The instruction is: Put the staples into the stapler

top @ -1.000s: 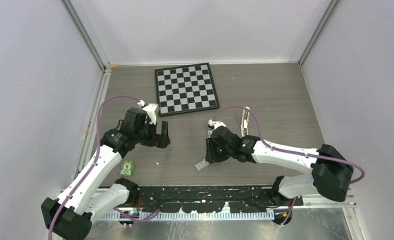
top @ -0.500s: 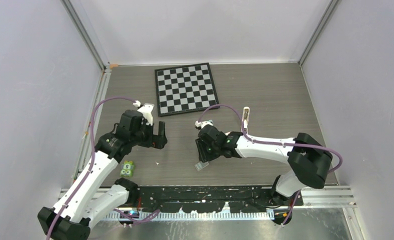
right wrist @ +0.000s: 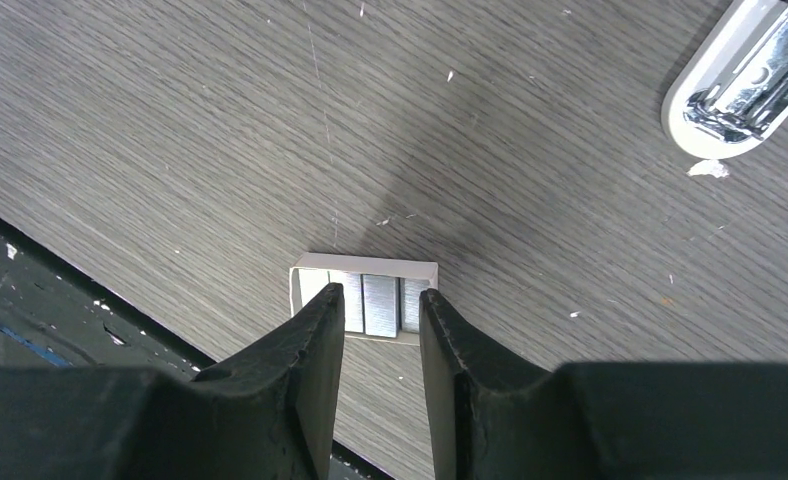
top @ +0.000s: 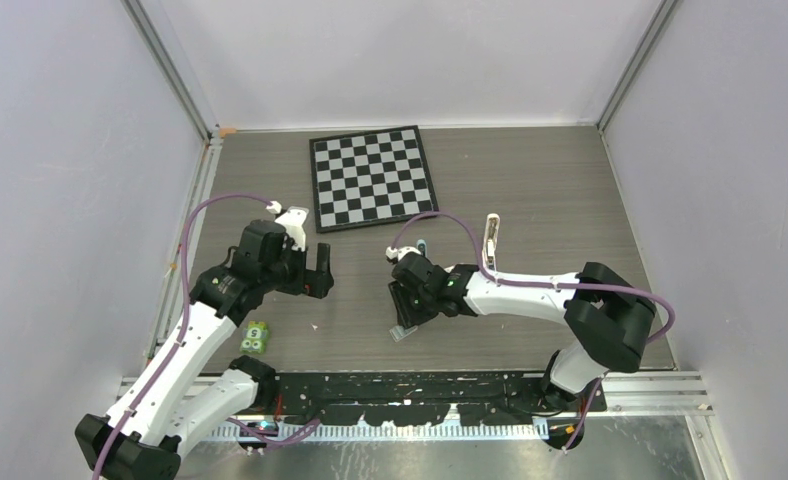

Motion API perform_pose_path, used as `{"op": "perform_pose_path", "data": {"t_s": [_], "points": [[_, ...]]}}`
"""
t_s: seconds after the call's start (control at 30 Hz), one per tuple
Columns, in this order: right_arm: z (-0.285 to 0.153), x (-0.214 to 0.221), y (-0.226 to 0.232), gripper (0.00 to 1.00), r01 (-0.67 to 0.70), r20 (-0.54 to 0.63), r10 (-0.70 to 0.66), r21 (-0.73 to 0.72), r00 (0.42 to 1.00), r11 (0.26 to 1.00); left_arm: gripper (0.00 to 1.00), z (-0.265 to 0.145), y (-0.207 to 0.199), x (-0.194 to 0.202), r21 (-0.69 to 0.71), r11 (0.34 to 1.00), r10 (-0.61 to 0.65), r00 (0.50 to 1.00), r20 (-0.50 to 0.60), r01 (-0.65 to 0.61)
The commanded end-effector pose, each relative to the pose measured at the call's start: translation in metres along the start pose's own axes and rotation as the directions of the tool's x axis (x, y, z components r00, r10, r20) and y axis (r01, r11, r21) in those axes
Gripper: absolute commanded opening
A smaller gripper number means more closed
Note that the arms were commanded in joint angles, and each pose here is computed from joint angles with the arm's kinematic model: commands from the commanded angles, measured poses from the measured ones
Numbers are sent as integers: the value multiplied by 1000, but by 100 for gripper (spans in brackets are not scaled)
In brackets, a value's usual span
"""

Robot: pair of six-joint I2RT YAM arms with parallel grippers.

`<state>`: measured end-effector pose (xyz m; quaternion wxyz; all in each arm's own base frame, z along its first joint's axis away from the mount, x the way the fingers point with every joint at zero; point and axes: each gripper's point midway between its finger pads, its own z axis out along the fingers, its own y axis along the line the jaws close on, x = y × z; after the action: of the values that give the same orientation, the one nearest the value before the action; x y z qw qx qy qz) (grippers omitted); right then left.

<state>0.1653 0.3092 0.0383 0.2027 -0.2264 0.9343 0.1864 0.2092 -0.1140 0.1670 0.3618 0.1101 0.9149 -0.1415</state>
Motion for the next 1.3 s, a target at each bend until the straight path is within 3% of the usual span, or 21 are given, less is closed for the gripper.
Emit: {"op": "perform_pose_path", "data": {"t_s": [0.0, 0.27, 0.47, 1.0, 1.27], "points": [[0, -10, 9, 38, 22, 29, -22, -11, 999, 1000, 100, -5, 1, -9, -5, 1000, 8, 999, 39, -8], [5, 0, 7, 38, 27, 2, -27, 3, 1000, 1000, 100, -5, 2, -9, -13, 1000, 10, 999, 40, -9], [4, 1, -2, 30, 30, 10, -30, 57, 999, 998, 100, -5, 3, -9, -15, 1000, 11, 999, 41, -10], [11, 9, -5, 29, 30, -19, -28, 91, 999, 995, 100, -10, 3, -12, -15, 1000, 11, 998, 67, -10], [9, 9, -5, 18, 21, 4, -22, 87, 1000, 996, 100, -10, 5, -11, -25, 1000, 10, 998, 66, -9]]}}
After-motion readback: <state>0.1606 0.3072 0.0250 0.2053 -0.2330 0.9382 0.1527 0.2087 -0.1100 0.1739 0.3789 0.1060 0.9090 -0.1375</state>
